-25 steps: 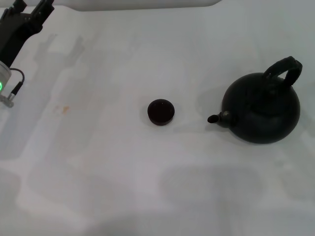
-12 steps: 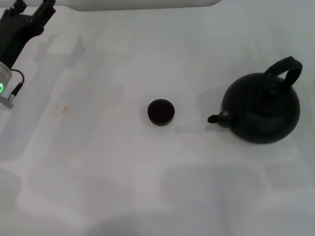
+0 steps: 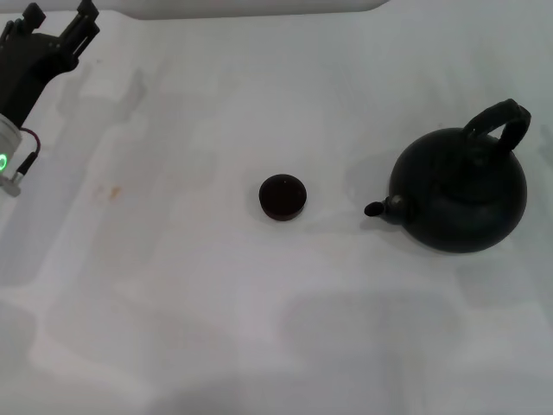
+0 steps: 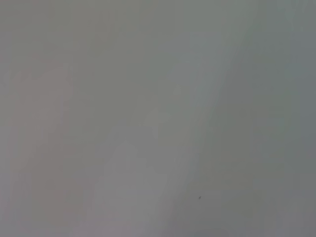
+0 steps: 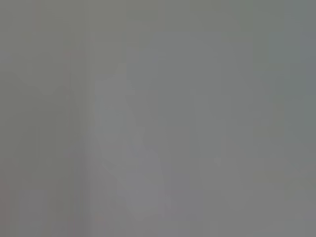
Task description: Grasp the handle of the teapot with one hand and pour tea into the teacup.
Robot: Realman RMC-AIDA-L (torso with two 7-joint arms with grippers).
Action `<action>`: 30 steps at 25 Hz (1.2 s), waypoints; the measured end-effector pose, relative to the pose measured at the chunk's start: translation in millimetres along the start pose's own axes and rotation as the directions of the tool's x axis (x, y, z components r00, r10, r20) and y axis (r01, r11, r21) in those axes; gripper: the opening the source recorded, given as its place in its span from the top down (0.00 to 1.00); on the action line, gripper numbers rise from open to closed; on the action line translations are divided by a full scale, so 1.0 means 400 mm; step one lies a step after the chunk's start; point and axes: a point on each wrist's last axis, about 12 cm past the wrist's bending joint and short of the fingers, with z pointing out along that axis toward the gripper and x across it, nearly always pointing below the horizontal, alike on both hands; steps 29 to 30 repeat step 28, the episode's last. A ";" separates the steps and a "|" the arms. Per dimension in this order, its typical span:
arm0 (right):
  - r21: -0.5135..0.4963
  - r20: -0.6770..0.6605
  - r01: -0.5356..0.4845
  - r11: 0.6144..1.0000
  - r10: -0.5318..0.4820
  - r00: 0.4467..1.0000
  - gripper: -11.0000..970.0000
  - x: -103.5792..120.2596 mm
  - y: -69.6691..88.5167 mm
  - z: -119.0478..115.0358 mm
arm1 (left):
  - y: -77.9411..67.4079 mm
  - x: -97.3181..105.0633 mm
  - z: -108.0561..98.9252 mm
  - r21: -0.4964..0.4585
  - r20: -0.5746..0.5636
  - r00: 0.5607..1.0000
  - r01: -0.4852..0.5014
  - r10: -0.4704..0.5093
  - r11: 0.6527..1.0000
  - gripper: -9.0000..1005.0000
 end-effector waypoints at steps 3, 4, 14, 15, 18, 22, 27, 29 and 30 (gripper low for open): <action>-0.001 0.002 -0.014 1.000 0.014 1.000 0.10 -0.001 0.000 0.003 | 0.000 0.000 0.000 -0.001 0.001 1.000 -0.007 0.007 1.000 0.13; 0.000 0.001 -0.014 1.000 0.014 1.000 0.10 -0.001 0.000 0.004 | 0.000 -0.001 0.001 -0.001 0.002 1.000 -0.007 0.007 1.000 0.13; -0.002 -0.012 -0.019 1.000 0.019 1.000 0.10 0.002 0.001 0.014 | 0.000 -0.002 0.002 -0.001 0.004 1.000 -0.008 0.008 1.000 0.13; -0.003 -0.012 -0.019 1.000 0.019 1.000 0.10 0.002 0.001 0.015 | 0.000 -0.002 0.003 0.000 0.003 1.000 -0.008 0.008 1.000 0.13; -0.005 -0.011 -0.019 1.000 0.019 1.000 0.10 0.002 0.002 0.016 | -0.001 -0.002 0.003 0.002 0.002 1.000 -0.009 0.009 1.000 0.13; -0.017 -0.006 -0.018 1.000 0.018 1.000 0.10 0.000 0.005 0.018 | 0.000 -0.002 0.002 0.000 0.003 1.000 -0.008 0.008 1.000 0.13; -0.028 0.002 -0.025 0.999 0.025 1.000 0.10 -0.003 0.008 0.022 | 0.000 -0.003 0.003 -0.001 0.004 1.000 -0.008 0.008 1.000 0.13; -0.031 0.004 -0.028 0.999 0.029 1.000 0.10 -0.004 0.009 0.022 | 0.001 -0.003 0.003 -0.001 0.005 1.000 -0.008 0.008 1.000 0.13; -0.031 0.004 -0.028 0.999 0.029 1.000 0.10 -0.004 0.009 0.022 | 0.001 -0.003 0.003 -0.001 0.005 1.000 -0.008 0.008 1.000 0.13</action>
